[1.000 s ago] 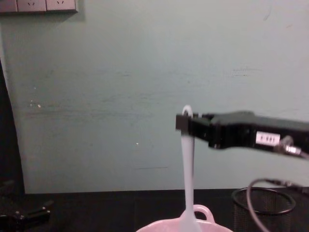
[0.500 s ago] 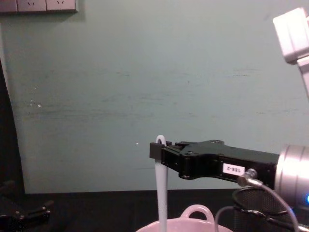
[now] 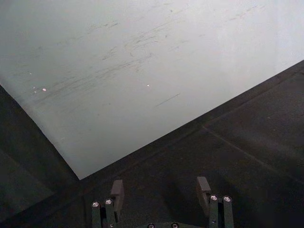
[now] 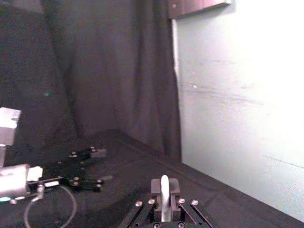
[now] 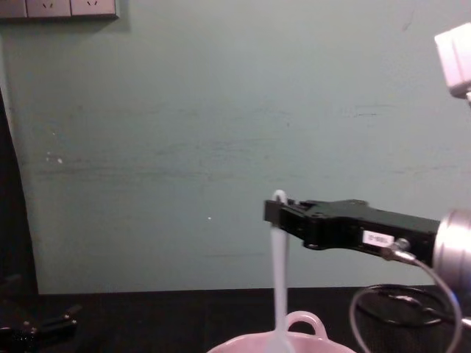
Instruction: Use the one hand to pick up the spoon and stir the clear water in the bowl.
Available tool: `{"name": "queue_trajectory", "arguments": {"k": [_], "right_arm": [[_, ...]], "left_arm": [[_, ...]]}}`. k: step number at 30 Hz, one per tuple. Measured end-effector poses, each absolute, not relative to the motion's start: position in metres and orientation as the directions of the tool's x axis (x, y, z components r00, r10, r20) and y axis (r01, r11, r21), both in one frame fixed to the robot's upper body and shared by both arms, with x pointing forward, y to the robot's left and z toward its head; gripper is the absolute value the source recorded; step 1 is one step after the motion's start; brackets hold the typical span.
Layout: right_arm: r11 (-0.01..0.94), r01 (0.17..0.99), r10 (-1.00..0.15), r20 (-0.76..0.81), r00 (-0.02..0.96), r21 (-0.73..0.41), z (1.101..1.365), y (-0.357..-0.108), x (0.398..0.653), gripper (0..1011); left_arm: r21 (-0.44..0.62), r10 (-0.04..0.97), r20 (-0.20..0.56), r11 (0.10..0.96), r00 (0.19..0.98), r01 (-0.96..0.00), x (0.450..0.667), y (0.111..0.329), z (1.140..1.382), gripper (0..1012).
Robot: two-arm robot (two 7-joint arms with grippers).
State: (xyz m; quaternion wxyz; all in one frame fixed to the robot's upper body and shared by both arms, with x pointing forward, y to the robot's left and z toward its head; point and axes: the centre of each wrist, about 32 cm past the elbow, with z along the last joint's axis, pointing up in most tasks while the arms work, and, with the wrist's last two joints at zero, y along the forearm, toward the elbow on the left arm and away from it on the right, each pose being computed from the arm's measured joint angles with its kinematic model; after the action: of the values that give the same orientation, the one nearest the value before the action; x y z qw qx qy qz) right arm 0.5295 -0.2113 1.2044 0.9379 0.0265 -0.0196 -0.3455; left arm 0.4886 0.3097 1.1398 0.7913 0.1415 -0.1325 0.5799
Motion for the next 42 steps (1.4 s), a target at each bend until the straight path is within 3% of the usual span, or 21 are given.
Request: {"name": "queue_trajectory", "arguments": {"k": [10,23,35,42], "right_arm": [[0.728,0.684,-0.685,0.052,0.727,0.044,1.206,-0.232,0.509,110],[0.782,0.623,-0.622,0.097,0.777,0.021,1.206,-0.207,0.480,110],[0.806,0.589,-0.592,0.070,0.803,0.054,1.204,-0.183,0.499,110],[0.781,0.620,-0.623,0.044,0.781,0.074,1.200,-0.185,0.517,110]], "left_arm": [[0.070,0.880,0.374,0.287,0.292,-0.955,0.489,0.310,1.140,1005],[0.070,0.880,0.374,0.287,0.292,-0.955,0.489,0.310,1.140,1005],[0.070,0.880,0.374,0.287,0.292,-0.955,0.489,0.310,1.140,1005],[0.070,0.880,0.374,0.287,0.292,-0.955,0.489,0.310,1.140,1005]]}}
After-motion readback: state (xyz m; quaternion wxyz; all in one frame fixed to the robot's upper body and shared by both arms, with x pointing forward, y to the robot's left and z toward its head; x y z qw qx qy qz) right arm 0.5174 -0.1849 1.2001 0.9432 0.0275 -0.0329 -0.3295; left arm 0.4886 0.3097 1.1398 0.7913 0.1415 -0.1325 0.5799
